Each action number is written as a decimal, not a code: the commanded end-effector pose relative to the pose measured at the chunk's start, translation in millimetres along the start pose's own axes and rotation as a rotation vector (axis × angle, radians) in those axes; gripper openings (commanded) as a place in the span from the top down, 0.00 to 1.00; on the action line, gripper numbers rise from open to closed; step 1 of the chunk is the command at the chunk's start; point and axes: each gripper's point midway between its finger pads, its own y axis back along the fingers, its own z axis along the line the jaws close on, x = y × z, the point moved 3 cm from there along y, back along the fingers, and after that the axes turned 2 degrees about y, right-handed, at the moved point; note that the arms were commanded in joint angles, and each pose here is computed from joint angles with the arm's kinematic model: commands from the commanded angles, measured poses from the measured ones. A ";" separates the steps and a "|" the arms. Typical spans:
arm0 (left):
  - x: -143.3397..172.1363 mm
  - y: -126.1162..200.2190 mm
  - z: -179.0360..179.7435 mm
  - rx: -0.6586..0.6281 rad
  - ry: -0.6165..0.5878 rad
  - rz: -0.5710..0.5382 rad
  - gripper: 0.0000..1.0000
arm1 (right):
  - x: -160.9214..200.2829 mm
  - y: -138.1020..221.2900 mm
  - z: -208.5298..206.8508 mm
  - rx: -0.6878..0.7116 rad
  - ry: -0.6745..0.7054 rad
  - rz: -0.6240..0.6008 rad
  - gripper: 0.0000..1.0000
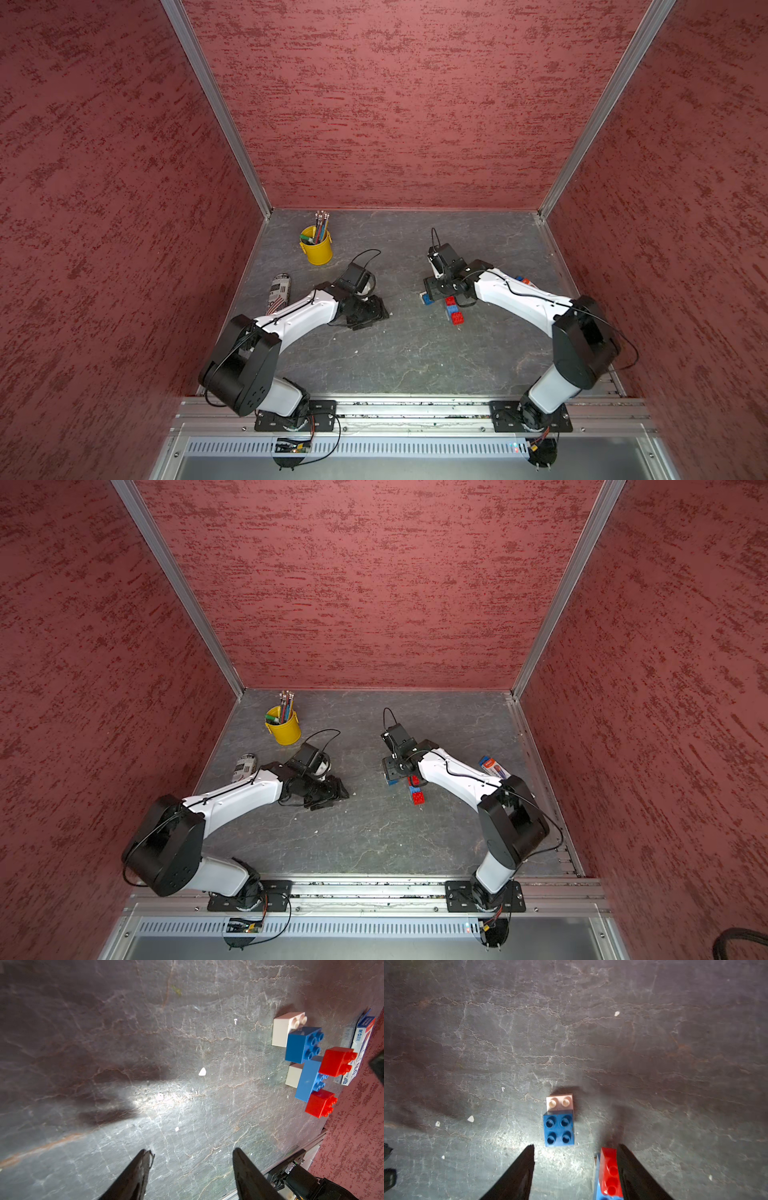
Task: Assemble the letter y with lego
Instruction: Move the lego brick at the center of the board, then pick up the lego brick from the center of the board.
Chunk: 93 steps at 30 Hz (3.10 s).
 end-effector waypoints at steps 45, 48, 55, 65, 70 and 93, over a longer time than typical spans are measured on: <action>4.0 11.4 34.7 -0.047 0.085 -0.055 0.34 | 22.1 -57.4 141.1 -0.220 0.526 0.094 0.66; 3.2 11.9 34.6 -0.046 0.085 -0.057 0.35 | 24.5 -59.1 141.3 -0.210 0.541 0.101 0.62; 1.8 10.5 34.6 -0.046 0.088 -0.052 0.35 | 17.5 -50.8 142.9 -0.209 0.541 0.072 0.41; -8.7 4.6 23.3 0.024 0.080 -0.057 0.34 | -9.6 -4.2 130.6 -0.199 0.442 -0.064 0.40; -17.6 -1.8 11.8 0.092 0.067 -0.061 0.34 | -15.0 20.1 105.8 -0.162 0.327 -0.129 0.41; -32.5 -17.3 0.1 0.501 0.112 -0.075 0.37 | 5.3 53.5 32.3 -0.062 0.027 -0.223 0.43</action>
